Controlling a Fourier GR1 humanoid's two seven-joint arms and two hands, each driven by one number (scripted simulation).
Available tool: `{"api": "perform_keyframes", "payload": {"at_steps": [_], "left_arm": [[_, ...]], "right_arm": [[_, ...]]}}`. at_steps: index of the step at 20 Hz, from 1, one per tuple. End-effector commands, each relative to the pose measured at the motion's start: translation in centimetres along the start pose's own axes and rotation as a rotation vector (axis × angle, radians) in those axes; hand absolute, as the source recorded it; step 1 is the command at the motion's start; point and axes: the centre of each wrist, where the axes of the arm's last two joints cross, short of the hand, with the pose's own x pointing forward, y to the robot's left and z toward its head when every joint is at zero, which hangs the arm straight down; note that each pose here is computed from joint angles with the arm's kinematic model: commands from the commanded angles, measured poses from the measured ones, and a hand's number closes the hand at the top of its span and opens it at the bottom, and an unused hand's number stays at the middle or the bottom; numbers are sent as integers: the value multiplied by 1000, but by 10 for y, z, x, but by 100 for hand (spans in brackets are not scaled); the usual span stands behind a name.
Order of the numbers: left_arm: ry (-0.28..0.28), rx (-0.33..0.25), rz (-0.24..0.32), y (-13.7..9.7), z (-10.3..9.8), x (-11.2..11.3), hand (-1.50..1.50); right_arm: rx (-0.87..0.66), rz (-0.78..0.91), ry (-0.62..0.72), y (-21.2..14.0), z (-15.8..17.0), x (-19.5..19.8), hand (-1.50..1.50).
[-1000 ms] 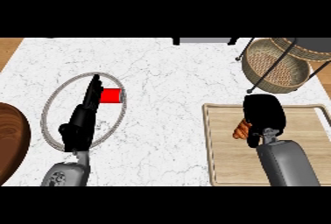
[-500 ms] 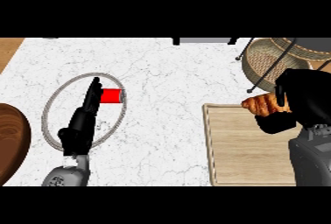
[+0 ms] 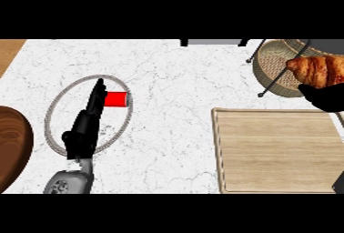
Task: Pick the croissant from the tray and place it in the tiered basket
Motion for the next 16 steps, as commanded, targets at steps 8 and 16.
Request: {"api": "perform_keyframes", "payload": {"at_steps": [8,16], "left_arm": [[-4,-14,10,-7,7,14,0],[-2,-7,6,0,-4,9,0]], "right_arm": [[16,-202,30,-30,-56,6,150],[-20,-134,87,-10,-107,-10,150]]}}
